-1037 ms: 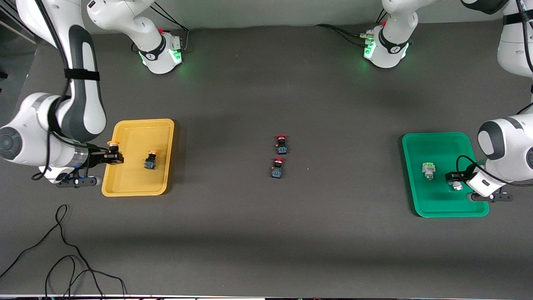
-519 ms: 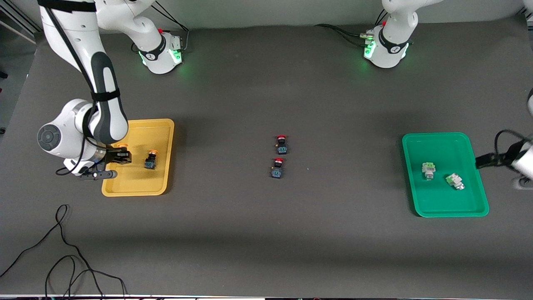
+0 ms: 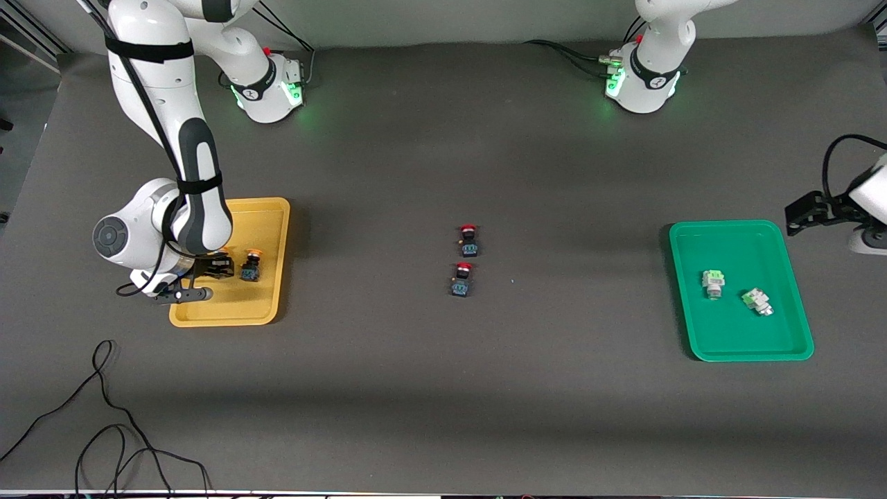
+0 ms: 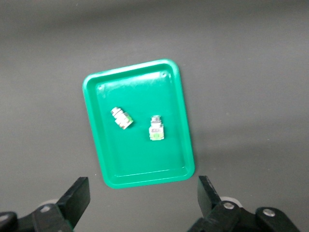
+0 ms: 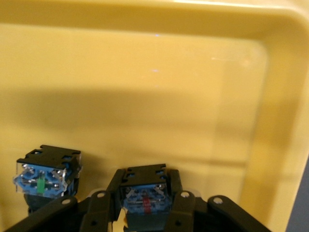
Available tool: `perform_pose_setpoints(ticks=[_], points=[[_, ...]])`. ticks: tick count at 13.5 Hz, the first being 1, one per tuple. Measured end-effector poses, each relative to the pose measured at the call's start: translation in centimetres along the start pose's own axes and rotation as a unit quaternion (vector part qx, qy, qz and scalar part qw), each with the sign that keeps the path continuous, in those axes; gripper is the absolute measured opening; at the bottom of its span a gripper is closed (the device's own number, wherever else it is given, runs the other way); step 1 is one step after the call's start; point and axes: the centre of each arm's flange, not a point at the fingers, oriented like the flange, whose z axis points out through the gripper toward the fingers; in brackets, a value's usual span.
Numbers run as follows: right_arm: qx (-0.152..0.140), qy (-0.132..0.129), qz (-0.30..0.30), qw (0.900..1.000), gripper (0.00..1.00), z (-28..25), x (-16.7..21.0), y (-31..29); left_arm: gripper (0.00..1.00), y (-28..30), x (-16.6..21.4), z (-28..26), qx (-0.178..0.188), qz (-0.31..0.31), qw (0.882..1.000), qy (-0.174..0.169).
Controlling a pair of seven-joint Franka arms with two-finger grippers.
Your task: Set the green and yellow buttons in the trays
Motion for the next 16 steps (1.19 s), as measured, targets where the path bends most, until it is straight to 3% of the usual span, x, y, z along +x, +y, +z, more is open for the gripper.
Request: perform_pose_setpoints(ticks=[1,3,6,10,13,16], points=[[0.0,0.001,0.0,1.0,0.47,-0.1,0.1,0.0,1.0,1.1,0.2,-0.2,-0.002,0.009,1.0,0.002],[0.006,0.001,-0.003,1.0,0.69,-0.4,0.3,-0.4,1.0,3.4,0.8,-0.8,-0.002,0.028,1.0,0.009],[0.037,0.0,-0.004,0.999,1.0,-3.3,0.7,-0.6,1.0,4.6,1.0,-1.1,-0.021,0.029,0.999,0.016],[0.061,0.022,-0.002,0.998,1.0,-11.8,1.1,0.6,1.0,4.4,1.1,-1.1,-0.05,-0.013,0.998,0.02],[0.079,0.019,-0.005,0.997,1.0,-17.5,1.2,0.6,1.0,4.8,1.1,-1.0,-0.055,-0.099,0.994,0.01],[0.082,0.014,-0.002,0.997,1.0,-22.3,1.0,-0.5,1.0,4.6,1.1,-1.3,-0.055,-0.109,0.992,0.011]])
